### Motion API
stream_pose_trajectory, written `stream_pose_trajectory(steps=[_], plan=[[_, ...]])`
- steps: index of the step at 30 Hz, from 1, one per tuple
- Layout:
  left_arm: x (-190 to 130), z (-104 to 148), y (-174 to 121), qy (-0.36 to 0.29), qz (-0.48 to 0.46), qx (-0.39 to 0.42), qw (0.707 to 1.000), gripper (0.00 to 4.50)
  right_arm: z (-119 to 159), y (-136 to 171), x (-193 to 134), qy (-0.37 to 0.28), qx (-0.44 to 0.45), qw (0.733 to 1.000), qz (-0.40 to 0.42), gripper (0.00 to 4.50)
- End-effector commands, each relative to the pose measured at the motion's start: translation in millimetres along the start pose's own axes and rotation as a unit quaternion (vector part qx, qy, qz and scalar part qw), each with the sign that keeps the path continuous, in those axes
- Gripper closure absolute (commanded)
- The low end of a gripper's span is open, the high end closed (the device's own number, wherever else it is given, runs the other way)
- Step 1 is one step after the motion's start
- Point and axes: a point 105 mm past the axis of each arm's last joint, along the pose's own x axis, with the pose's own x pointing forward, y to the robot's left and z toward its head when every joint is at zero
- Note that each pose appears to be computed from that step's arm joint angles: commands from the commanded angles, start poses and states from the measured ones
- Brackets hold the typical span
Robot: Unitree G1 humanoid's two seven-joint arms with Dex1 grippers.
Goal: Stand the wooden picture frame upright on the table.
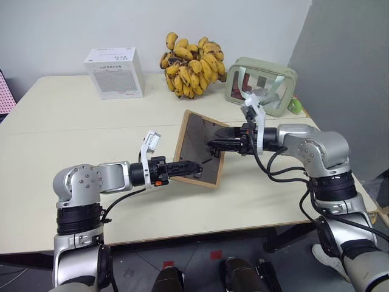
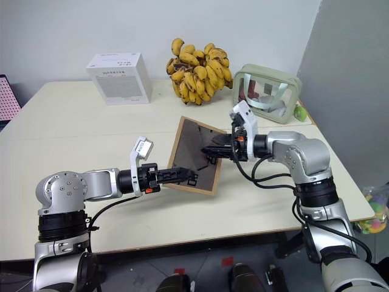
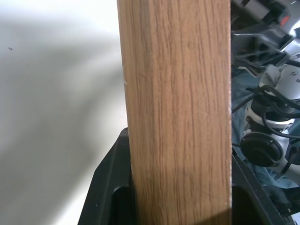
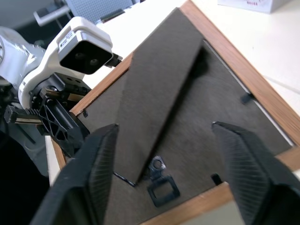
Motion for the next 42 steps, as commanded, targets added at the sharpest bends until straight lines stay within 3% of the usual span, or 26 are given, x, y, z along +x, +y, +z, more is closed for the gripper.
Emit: stream_pose_trajectory(steps=[1, 6, 14, 16, 18, 19, 21, 23, 25, 27, 33, 38, 42], plan=[[3.0, 10.4, -17.4, -0.011, -0.042, 0.033, 0.999, 3.25, 11.5, 24.2, 12.8, -0.015, -0.035, 0.998, 0.046, 0.88], [0.6, 9.2, -15.2, -0.014, -0.039, 0.023, 0.999, 3.25, 16.5, 40.2, 3.9, -0.038, -0.027, 0.996, 0.077, 0.88], [-10.1, 10.9, -19.1, -0.009, -0.050, -0.002, 0.999, 3.25, -2.6, 48.1, -66.5, -0.014, 0.032, 0.995, 0.093, 0.88], [-10.4, 7.7, -19.5, -0.001, -0.052, -0.015, 0.999, 3.25, -11.0, 37.6, -78.5, -0.006, 0.028, 0.998, 0.053, 0.88], [-9.7, 4.3, -21.3, 0.007, -0.066, -0.038, 0.997, 3.25, -19.8, 15.2, -88.6, 0.006, -0.058, 0.998, -0.035, 0.88], [-9.6, 3.9, -22.3, 0.010, -0.076, -0.052, 0.996, 3.25, -23.9, 3.2, -94.1, 0.019, -0.151, 0.985, -0.084, 0.88], [-9.7, 4.3, -22.4, 0.013, -0.089, -0.077, 0.993, 3.25, -30.5, -7.7, -100.2, 0.053, -0.366, 0.920, -0.134, 0.88], [-9.6, 8.1, -21.5, 0.009, -0.104, -0.109, 0.989, 3.25, -34.9, -10.0, -100.1, 0.067, -0.562, 0.810, -0.153, 0.88], [-8.8, 9.9, -21.7, 0.010, -0.113, -0.133, 0.985, 3.25, -38.6, -2.8, -93.4, 0.035, -0.658, 0.741, -0.132, 0.88], [-6.7, 11.5, -24.8, 0.010, -0.128, -0.153, 0.980, 3.25, -42.4, -0.5, -86.0, 0.008, -0.704, 0.700, -0.120, 0.88], [3.2, -4.4, -38.8, 0.024, -0.151, -0.179, 0.972, 3.25, -30.4, -1.5, -54.7, -0.072, -0.753, 0.639, -0.143, 0.88], [11.3, -9.8, -43.0, 0.016, -0.151, -0.175, 0.973, 3.25, -25.4, 10.0, -34.9, -0.121, -0.771, 0.614, -0.121, 0.88], [11.1, -11.3, -41.6, 0.009, -0.144, -0.174, 0.974, 3.25, -24.2, 11.7, -37.3, -0.132, -0.777, 0.605, -0.111, 1.71]])
